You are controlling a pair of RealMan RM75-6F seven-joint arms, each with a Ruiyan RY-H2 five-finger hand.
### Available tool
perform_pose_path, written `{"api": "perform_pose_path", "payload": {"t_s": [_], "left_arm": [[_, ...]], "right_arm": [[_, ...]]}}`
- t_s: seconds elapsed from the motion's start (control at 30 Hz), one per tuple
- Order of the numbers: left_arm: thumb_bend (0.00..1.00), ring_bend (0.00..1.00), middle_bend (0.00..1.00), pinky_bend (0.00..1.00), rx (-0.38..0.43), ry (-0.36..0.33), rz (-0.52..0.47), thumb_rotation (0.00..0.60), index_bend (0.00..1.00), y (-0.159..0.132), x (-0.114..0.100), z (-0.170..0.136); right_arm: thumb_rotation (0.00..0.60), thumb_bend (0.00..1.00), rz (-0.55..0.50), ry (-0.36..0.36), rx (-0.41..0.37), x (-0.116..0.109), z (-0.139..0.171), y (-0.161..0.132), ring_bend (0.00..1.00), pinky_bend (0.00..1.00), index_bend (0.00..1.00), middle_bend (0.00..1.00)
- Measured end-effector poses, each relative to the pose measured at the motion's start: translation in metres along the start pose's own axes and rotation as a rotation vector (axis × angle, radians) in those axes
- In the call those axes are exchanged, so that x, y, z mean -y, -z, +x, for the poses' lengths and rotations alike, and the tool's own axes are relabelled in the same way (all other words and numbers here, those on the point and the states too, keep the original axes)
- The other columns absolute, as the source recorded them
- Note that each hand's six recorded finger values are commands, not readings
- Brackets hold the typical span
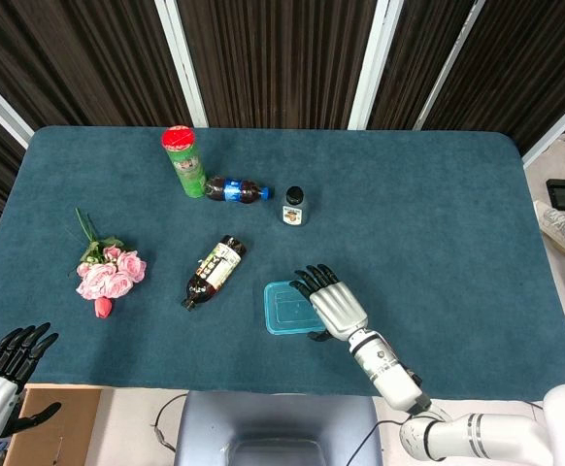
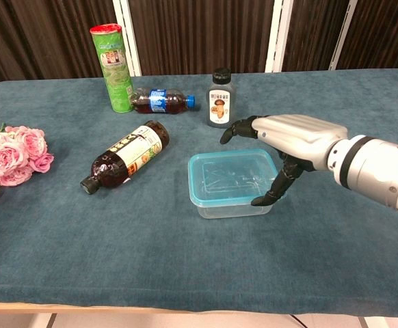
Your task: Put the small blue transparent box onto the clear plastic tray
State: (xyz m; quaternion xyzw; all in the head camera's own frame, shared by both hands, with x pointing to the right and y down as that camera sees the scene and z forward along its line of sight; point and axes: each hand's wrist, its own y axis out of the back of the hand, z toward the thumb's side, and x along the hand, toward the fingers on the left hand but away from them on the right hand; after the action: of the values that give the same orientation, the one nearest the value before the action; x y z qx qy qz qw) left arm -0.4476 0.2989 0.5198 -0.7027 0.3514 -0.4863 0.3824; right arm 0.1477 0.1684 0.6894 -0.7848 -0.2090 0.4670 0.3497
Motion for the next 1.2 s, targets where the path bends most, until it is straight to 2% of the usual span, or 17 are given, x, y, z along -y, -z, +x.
{"api": "perform_pose_path", "payload": {"t_s": [0.13,0.27,0.4,0.7,1.2], "left_arm": [[0.43,0.02,0.02,0.10,0.003,-0.002,-0.002,0.600,0.00,0.000,-0.001,-0.001],[0.43,0.02,0.02,0.10,0.006,-0.002,-0.003,0.600,0.00,-0.001,-0.001,-0.001],[0.43,0.02,0.02,0.10,0.009,0.002,0.000,0.600,0.00,-0.002,0.000,0.000],[0.43,0.02,0.02,0.10,0.008,0.011,0.004,0.600,0.00,-0.002,0.003,0.002],[0.43,0.02,0.02,0.10,0.005,0.007,0.001,0.600,0.00,-0.001,0.002,0.001]], "right_arm": [[0.600,0.30,0.011,0.006,-0.005,-0.006,0.005,0.004,0.02,0.13,0.31,0.18],[0.600,0.30,0.040,0.010,-0.009,-0.013,0.011,0.013,0.02,0.12,0.40,0.18],[0.600,0.34,0.066,0.016,-0.003,-0.018,0.017,0.025,0.01,0.12,0.44,0.18],[0.600,0.39,0.032,-0.027,0.027,-0.006,0.016,0.043,0.00,0.09,0.40,0.17],[0.600,0.40,0.040,-0.062,0.038,0.006,0.012,0.045,0.00,0.09,0.41,0.17]]}}
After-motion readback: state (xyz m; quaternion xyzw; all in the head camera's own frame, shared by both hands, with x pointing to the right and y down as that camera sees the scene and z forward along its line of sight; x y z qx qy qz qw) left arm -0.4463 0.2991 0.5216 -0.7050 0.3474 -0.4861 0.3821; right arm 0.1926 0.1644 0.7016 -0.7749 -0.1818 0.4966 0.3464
